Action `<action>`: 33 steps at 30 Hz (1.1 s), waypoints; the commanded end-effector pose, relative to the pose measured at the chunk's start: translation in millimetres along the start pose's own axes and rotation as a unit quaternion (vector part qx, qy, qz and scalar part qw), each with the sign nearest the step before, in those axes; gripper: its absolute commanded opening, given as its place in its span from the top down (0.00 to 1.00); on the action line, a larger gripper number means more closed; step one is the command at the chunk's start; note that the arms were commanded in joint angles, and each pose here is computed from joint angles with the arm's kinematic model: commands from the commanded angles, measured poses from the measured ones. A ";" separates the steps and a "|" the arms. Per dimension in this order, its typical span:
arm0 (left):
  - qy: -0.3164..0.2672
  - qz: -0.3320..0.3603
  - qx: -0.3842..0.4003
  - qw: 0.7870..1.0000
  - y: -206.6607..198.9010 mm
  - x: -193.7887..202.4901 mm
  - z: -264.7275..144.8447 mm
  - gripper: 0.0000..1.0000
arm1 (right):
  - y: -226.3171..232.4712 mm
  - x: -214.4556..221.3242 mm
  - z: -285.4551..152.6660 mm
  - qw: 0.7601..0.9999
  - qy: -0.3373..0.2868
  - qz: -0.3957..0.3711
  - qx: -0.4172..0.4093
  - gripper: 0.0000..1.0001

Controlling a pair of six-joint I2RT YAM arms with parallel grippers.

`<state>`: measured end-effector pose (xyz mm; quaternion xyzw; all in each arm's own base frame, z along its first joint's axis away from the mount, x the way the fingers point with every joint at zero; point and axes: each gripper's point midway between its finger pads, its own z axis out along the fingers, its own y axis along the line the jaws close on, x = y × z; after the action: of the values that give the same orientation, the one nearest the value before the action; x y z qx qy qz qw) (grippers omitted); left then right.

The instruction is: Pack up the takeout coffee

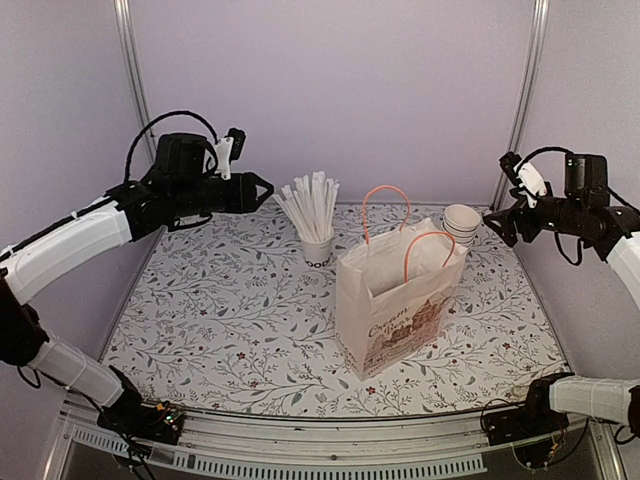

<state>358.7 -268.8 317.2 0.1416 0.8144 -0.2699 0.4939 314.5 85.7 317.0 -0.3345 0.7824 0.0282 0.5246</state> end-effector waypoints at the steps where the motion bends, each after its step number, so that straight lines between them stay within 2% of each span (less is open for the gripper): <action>1: -0.022 -0.050 0.028 0.998 5.3 -10.0 22.2 0.55 | -42.1 11.2 8.3 0.989 -0.041 0.112 0.086 0.01; 4: -0.015 -0.064 0.027 0.997 15.1 -10.6 42.8 0.63 | -84.2 47.1 -8.0 0.972 -0.039 0.175 0.150 0.05; 8: 0.000 -0.068 0.037 0.997 16.5 -6.9 70.8 0.67 | -68.0 74.7 1.7 0.969 -0.047 0.224 0.091 0.06; 12: 0.015 -0.076 0.045 0.996 17.2 -1.3 96.1 0.67 | -52.4 82.0 2.2 0.973 -0.061 0.211 0.075 0.07; 17: 0.029 -0.090 0.024 0.995 27.4 7.3 119.7 0.76 | -49.3 81.9 0.1 0.973 -0.067 0.207 0.075 0.07; 22: 0.023 -0.098 -0.003 0.995 37.6 4.4 130.7 0.80 | -42.6 83.8 2.5 0.975 -0.068 0.204 0.060 0.08; 29: 0.025 -0.107 -0.026 0.994 46.2 6.3 143.3 0.92 | -36.7 82.1 3.1 0.976 -0.073 0.202 0.043 0.08; 33: 0.029 -0.105 -0.041 0.993 50.2 5.1 143.9 0.93 | -33.9 81.3 2.6 0.976 -0.075 0.201 0.037 0.08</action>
<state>476.4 -319.2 243.7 0.0573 0.8442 -0.3013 0.4396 320.2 15.2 254.6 -0.1358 0.8016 0.1197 0.5697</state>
